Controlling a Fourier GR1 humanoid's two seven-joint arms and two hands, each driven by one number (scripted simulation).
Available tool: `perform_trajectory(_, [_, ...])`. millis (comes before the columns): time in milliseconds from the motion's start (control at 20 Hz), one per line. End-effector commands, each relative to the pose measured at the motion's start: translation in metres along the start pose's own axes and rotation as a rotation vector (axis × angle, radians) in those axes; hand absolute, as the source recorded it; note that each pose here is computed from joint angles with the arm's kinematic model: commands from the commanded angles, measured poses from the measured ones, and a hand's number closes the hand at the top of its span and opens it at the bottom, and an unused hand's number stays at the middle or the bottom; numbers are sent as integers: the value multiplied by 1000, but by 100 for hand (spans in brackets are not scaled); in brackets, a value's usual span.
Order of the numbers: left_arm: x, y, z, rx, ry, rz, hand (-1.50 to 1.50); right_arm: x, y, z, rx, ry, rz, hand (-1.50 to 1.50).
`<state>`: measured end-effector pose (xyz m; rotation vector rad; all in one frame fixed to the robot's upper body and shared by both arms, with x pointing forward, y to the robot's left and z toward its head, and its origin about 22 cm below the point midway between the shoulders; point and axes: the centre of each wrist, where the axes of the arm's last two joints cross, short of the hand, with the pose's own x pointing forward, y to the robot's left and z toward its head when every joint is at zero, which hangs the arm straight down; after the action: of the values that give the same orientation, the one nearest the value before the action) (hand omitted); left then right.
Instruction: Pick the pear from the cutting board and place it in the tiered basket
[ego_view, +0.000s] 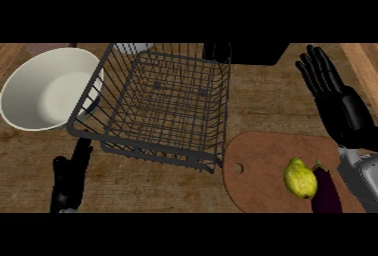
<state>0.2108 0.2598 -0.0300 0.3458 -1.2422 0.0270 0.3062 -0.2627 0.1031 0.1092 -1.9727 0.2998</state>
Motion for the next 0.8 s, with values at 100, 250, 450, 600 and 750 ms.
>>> perform_trajectory(100, [23, 14, -9, -79, -81, 46, 0, 0, 8, 18, -111, 81, -154, 150])
perform_trajectory(250, [71, 30, -21, -152, -224, 48, 0, -2, 13, 23, -265, 126, -308, 150])
perform_trajectory(450, [58, 19, -15, -170, -180, 77, 0, -78, -9, 100, -743, 713, -82, -150])
perform_trajectory(600, [65, 28, -33, -219, -180, 74, 0, -56, 9, 86, -794, 637, 32, -150])
perform_trajectory(750, [61, 40, -24, -221, -178, 82, 0, -20, 7, 104, -700, 634, 166, -150])
